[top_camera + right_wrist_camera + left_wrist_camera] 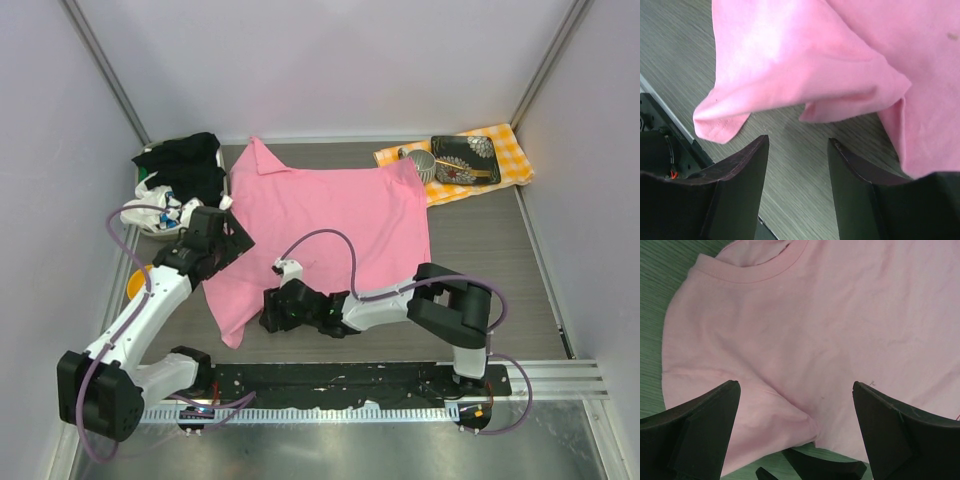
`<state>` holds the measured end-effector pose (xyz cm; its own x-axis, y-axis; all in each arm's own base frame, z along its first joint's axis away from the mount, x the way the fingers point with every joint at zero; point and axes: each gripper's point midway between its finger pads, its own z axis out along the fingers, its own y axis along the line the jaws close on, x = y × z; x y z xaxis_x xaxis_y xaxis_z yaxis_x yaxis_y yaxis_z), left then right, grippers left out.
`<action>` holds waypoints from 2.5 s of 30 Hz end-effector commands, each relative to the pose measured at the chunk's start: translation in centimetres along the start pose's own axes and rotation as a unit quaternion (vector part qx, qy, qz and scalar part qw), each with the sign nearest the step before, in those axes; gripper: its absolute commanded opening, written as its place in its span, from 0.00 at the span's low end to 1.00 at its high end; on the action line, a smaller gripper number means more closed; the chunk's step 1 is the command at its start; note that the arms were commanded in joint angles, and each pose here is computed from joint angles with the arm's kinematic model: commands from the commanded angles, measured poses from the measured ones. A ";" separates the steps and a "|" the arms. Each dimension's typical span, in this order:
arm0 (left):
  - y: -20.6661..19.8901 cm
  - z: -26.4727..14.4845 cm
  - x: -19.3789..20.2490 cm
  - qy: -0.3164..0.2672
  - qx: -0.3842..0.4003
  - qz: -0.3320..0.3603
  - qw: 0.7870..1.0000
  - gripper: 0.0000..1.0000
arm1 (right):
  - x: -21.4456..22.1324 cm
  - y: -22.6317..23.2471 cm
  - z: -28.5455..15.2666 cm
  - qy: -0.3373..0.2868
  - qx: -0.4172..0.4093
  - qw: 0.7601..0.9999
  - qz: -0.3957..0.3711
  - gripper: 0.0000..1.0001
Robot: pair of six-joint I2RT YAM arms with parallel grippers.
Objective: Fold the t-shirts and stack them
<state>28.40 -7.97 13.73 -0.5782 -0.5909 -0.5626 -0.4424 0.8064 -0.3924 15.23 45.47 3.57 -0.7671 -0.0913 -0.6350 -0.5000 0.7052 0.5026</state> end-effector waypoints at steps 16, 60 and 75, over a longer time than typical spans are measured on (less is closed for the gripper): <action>1.0 0.3 -0.7 -0.003 0.009 0.000 1.000 1.00 | -2.3 -2.6 3.1 -0.041 0.042 0.998 0.016 0.40; -1.6 2.7 0.6 0.110 0.001 0.051 0.993 1.00 | -14.4 -23.0 -19.7 -0.176 0.402 0.896 0.075 0.99; -5.3 10.9 4.2 0.161 -0.056 0.130 0.977 0.95 | -13.0 -31.4 -15.4 -0.073 0.433 0.887 0.142 0.98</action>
<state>35.09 -14.18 6.17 -0.8495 -0.3967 -0.3480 -0.3342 0.9148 -0.2271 33.40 13.51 5.24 -0.7150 0.2013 -0.6695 0.2547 0.9669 0.0187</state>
